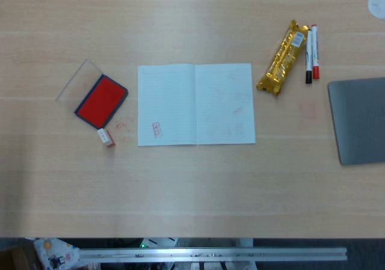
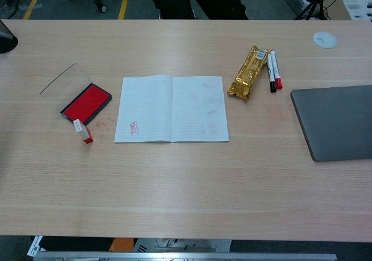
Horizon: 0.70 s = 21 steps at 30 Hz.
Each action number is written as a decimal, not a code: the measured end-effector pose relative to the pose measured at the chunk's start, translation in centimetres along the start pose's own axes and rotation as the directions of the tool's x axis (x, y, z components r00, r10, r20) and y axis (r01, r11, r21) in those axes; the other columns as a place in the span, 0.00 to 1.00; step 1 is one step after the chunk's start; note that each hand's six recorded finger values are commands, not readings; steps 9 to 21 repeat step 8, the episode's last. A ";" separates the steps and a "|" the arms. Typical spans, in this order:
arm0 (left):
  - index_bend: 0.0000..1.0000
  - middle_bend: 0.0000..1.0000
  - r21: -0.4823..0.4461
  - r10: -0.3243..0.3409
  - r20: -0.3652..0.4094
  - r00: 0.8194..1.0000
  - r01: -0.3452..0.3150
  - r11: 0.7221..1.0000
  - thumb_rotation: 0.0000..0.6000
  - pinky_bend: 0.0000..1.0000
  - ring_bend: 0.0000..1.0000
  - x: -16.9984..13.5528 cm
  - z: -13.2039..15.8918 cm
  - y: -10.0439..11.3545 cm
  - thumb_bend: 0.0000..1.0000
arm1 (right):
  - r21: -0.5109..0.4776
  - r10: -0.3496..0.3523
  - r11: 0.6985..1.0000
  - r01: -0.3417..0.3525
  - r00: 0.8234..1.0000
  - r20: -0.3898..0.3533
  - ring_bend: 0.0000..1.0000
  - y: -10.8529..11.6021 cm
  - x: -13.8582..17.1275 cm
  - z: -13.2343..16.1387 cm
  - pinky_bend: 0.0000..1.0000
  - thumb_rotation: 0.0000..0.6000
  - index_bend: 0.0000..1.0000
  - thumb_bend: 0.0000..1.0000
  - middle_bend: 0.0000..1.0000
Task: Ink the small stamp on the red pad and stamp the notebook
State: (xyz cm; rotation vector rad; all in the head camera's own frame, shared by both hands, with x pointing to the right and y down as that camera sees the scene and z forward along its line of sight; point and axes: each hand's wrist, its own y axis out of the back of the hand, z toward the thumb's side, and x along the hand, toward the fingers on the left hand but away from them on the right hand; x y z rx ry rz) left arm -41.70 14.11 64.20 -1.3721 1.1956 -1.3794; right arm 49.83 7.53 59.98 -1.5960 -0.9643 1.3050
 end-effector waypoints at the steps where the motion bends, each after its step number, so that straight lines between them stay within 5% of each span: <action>1: 0.13 0.11 0.000 -0.001 0.000 1.000 0.001 1.000 1.00 0.19 0.12 -0.1 0.1 0.0 0.32 | 0.003 -0.003 1.000 0.003 1.000 -0.006 0.14 0.1 0.0 0.2 0.21 1.00 0.17 0.20 0.28; 21: 0.13 0.11 0.000 -0.002 0.001 1.000 0.002 1.000 1.00 0.19 0.12 -0.1 0.2 0.1 0.32 | 0.011 -0.004 1.000 0.004 1.000 -0.012 0.14 0.1 0.0 0.5 0.21 1.00 0.17 0.20 0.28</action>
